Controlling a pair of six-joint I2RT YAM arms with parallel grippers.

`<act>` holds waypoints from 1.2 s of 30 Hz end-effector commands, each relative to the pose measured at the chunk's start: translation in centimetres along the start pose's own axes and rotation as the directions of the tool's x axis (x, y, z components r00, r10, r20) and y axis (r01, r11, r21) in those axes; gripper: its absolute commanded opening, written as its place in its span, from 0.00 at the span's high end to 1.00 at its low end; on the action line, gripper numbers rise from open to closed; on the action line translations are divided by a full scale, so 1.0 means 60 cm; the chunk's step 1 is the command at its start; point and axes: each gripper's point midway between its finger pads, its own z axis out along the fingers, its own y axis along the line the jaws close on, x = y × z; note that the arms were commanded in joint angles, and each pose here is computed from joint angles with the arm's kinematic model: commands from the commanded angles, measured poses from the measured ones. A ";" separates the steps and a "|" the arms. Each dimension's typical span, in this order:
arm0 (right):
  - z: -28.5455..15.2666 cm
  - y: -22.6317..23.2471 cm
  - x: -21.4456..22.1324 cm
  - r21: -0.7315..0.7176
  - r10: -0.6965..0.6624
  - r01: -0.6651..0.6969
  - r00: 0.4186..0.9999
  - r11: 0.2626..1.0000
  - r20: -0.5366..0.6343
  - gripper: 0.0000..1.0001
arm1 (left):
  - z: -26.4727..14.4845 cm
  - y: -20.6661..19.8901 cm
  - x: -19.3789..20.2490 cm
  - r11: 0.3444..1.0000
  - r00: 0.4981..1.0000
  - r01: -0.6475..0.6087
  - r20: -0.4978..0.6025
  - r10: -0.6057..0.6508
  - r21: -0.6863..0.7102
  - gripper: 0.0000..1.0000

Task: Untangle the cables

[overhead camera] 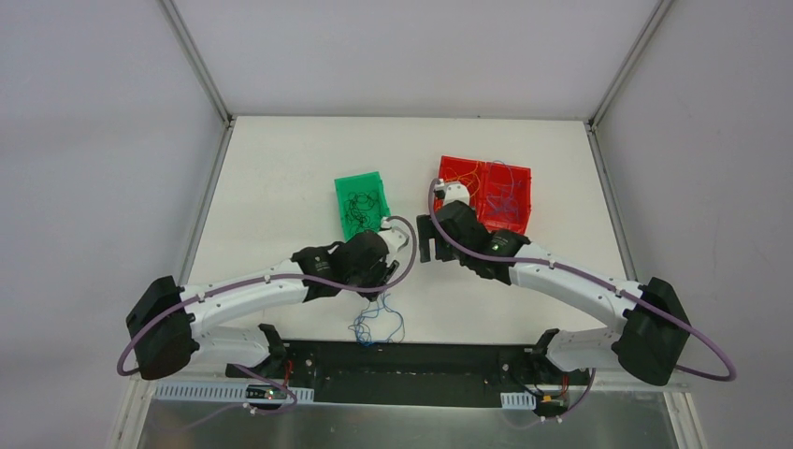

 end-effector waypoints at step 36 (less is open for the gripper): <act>-0.103 0.122 -0.015 -0.569 0.082 0.041 0.979 0.821 0.188 0.38 | -0.107 -0.001 -0.245 0.999 0.849 0.033 0.526 -0.046 0.034 1.00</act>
